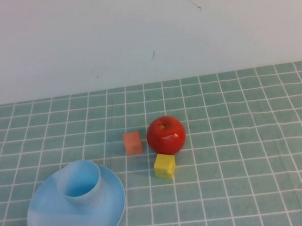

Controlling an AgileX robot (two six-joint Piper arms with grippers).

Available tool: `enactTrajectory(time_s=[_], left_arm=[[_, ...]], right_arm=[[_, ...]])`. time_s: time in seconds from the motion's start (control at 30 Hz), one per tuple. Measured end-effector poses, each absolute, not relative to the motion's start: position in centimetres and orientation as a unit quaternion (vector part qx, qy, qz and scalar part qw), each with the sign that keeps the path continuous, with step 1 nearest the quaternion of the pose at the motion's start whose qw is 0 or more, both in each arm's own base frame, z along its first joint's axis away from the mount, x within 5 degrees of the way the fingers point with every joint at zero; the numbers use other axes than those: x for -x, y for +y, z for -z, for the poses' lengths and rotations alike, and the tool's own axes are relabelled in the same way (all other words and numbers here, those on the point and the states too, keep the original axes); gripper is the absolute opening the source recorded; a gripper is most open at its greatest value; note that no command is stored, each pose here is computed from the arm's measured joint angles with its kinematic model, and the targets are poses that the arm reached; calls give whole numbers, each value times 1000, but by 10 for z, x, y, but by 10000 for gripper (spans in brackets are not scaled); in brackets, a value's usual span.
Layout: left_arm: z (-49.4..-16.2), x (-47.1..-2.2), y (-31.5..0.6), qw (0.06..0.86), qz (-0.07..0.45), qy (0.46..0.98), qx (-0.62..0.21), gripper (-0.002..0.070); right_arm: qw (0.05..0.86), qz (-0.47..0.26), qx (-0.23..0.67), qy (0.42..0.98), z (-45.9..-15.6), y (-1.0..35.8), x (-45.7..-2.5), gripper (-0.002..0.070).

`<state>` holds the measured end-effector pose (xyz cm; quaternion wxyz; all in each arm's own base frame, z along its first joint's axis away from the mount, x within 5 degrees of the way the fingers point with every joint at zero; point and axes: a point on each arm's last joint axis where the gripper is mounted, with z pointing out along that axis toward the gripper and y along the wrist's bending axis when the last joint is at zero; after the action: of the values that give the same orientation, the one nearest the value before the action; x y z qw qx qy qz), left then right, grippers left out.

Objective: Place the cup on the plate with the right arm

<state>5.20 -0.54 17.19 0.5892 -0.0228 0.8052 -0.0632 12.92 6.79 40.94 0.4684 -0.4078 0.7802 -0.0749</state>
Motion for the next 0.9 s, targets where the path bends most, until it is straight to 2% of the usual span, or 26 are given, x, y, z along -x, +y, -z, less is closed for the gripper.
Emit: enactTrajectory(time_s=[0.23, 0.4, 0.63, 0.9], left_arm=[[-172, -52, -5, 589, 64, 805, 24, -3], [-172, -52, -5, 589, 64, 805, 24, -3], [-172, -52, -5, 589, 64, 805, 24, -3], [-172, -52, -5, 589, 64, 805, 24, -3]], right_arm=[[492, 19, 386, 780, -353, 34, -75, -2], [504, -24, 375, 778, -324, 21, -48, -2], [537, -38, 362, 761, -319, 10, -32, -2], [532, -76, 350, 767, -319, 13, -29, -2]])
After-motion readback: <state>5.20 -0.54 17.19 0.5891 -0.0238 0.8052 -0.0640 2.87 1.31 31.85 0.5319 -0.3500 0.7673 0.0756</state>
